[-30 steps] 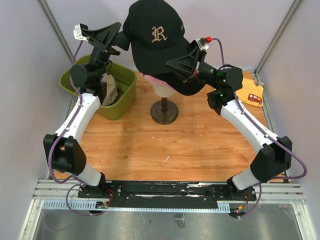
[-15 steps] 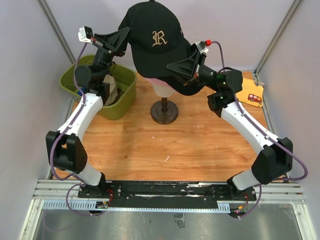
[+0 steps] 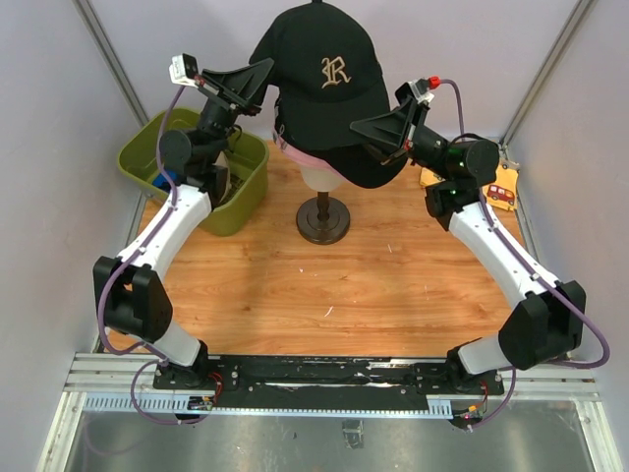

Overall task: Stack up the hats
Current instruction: Stack the hat on the hat.

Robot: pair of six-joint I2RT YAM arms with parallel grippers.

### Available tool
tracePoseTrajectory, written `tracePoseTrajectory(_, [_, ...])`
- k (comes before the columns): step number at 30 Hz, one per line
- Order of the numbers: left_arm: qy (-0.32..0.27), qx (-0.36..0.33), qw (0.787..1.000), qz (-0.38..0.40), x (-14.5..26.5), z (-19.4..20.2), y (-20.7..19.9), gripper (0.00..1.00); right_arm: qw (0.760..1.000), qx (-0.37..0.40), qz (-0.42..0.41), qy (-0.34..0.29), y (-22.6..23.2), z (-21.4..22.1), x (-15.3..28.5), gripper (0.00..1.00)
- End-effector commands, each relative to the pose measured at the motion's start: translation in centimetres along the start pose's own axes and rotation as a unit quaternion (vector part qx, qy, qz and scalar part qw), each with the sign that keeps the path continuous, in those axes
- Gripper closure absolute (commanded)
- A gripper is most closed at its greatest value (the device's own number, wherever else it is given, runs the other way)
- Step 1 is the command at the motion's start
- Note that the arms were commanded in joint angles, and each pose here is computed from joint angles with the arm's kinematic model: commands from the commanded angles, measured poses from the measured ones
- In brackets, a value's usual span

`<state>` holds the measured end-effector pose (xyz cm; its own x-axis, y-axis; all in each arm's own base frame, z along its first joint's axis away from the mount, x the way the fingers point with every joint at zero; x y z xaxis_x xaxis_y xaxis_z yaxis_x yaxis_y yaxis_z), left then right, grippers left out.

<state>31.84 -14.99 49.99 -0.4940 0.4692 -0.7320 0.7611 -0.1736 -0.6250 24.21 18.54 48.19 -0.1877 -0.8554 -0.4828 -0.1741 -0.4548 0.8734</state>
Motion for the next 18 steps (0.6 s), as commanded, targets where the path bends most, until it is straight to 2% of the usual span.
tracePoseTrajectory(1, [0.004, -0.033, 0.999, 0.042, -0.7, 0.9, -3.2, 1.0, 0.997, 0.046, -0.052, -0.029, 2.6, 0.0, 1.4, 0.88])
tracePoseTrajectory(18, [-0.006, -0.101, 0.995, -0.009, 0.2, 2.8, -5.3, 0.99, 0.994, 0.043, -0.067, -0.075, 2.8, -1.5, 3.4, 0.68])
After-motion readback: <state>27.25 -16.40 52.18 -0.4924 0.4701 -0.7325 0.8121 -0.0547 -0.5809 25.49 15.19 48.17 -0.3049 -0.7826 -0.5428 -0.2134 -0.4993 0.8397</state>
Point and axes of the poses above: each gripper's point midway between its finger pads, its own x axis back along the fingers, its own y axis along the line the jaws close on, z = x × y, the point moved 10 cm from there along x, back along the fingers, and after that the axes turned 9 degrees about -x, right-handed, at the moved point
